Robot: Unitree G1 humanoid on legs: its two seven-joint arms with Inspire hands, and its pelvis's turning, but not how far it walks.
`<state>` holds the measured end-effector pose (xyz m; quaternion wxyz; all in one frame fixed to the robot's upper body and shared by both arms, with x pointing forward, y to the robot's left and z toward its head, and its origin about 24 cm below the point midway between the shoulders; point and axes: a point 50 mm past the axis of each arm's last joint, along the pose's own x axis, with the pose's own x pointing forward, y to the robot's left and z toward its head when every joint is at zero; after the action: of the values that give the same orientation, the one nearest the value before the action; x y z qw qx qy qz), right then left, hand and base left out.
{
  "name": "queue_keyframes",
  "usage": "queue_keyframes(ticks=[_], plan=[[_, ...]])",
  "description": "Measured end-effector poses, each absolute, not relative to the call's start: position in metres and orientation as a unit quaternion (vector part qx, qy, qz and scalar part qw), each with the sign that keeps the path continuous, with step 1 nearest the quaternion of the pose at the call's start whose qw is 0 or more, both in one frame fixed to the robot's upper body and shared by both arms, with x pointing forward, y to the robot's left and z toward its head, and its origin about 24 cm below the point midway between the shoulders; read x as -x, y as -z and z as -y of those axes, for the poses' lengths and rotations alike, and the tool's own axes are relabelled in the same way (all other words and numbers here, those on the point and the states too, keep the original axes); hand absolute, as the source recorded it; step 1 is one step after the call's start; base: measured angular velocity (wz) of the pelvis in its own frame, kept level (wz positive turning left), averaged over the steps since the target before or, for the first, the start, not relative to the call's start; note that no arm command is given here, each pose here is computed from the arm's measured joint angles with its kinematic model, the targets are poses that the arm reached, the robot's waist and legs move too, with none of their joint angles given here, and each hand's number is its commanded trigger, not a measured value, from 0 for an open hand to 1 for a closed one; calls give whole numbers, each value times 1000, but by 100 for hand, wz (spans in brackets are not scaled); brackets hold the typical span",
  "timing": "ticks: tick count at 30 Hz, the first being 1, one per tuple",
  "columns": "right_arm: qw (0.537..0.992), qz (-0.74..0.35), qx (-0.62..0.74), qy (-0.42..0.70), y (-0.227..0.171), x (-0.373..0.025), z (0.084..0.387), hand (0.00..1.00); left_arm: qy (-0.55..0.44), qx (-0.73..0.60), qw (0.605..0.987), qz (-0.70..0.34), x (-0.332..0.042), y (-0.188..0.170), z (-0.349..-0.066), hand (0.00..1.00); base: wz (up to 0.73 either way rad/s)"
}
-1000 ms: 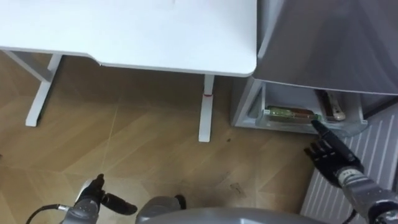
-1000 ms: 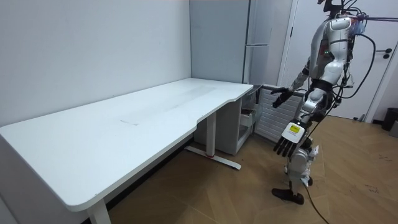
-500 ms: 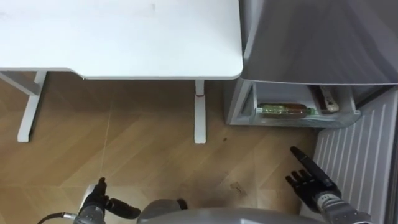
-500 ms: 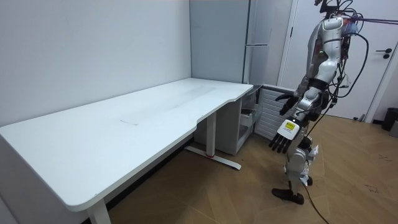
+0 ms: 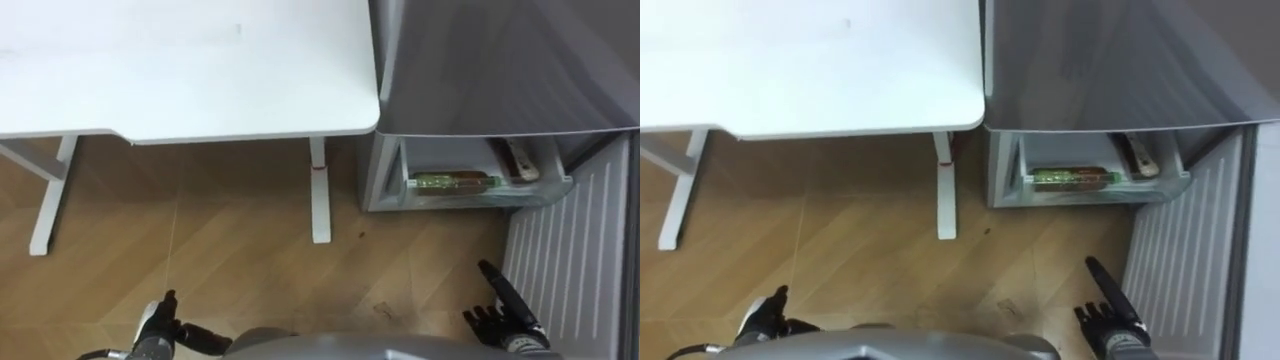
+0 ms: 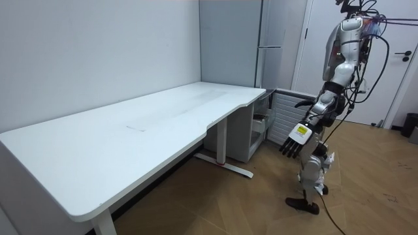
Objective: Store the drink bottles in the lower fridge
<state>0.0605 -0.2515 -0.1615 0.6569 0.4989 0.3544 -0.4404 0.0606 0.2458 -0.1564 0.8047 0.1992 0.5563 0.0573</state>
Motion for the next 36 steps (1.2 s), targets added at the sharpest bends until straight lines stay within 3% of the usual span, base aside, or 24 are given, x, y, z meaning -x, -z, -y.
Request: queue_keyframes(ticks=[9, 13, 22, 36], plan=[[639, -320, -520, 468, 161, -51, 258, 0, -58, -199, 791, -576, -47, 159, -248, 0, -1], [654, -293, -540, 441, 157, -79, 257, 0, -58, -204, 786, -581, -51, 159, -251, 0, -1], [690, -232, -566, 386, 134, -160, 257, 0, -62, -217, 817, -531, -102, 149, -256, 0, 6], [737, -156, -547, 366, 96, -205, 298, 0, -57, -233, 813, -530, -117, 144, -263, 0, 1]])
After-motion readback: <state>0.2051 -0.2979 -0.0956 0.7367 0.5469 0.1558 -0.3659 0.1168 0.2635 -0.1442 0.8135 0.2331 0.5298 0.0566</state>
